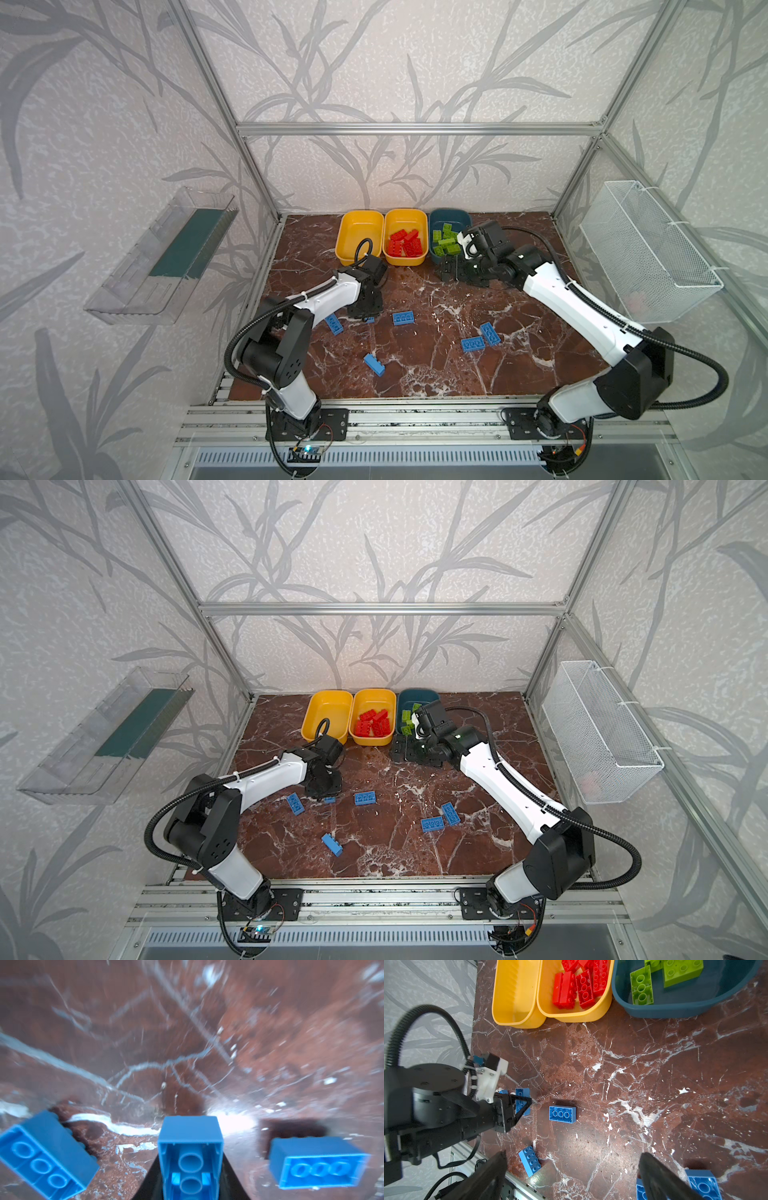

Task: Sort the legos into containers by color
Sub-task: 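Carry the blue brick with the left gripper into the empty yellow bin and release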

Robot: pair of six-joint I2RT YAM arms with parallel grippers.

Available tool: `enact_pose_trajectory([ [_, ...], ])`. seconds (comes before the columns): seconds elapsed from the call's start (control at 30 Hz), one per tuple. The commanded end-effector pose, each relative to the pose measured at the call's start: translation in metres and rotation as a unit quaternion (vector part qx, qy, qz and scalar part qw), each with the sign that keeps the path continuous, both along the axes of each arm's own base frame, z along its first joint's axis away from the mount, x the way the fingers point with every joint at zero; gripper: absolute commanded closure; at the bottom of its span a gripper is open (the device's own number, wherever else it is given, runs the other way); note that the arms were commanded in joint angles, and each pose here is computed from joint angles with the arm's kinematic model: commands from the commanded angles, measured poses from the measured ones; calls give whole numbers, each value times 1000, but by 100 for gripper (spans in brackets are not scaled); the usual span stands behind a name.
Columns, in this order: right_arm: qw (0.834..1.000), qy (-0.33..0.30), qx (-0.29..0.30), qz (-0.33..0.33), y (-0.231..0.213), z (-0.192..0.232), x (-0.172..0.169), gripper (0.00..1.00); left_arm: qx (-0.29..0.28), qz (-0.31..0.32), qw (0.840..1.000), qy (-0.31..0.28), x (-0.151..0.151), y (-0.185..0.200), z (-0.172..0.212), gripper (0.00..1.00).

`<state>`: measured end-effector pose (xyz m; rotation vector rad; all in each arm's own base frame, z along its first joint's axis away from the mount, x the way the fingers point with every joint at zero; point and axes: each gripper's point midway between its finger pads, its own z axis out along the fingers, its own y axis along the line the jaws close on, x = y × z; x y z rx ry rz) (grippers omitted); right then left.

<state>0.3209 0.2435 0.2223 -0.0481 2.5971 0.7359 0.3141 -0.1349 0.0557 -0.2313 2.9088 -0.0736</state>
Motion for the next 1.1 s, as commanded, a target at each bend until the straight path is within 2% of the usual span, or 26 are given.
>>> enact_pose_trajectory([
  [0.0, 1000, -6, 6, 6, 0, 10, 3, 1, 11, -2, 1000, -19, 25, 10, 24, 79],
  [0.23, 1000, -11, 10, -9, -8, 15, 12, 1, 0, 13, 998, -69, 107, 22, 65, 79],
  [0.43, 999, -12, 8, -34, -24, 19, 13, 1, -22, 33, 995, -91, 175, 26, 70, 78],
  [0.6, 999, -8, -3, -53, -39, 20, 9, 1, -73, 82, 989, -96, 227, 29, 59, 76],
  [0.67, 998, -10, -8, -61, -46, 23, 8, 1, -85, 86, 988, -94, 242, 26, 55, 67],
  [0.77, 997, -12, -12, -72, -57, 27, 6, 1, -89, 85, 988, -93, 256, 23, 55, 36],
  [0.8, 997, -14, -14, -76, -60, 29, 6, 1, -90, 85, 988, -93, 258, 22, 56, 30],
  [0.9, 996, -17, -16, -85, -68, 32, 5, 1, -93, 88, 987, -97, 258, 21, 63, 26],
  [1.07, 996, -18, -17, -85, -71, 34, 2, 1, -88, 93, 984, -124, 243, 27, 92, 26],
])
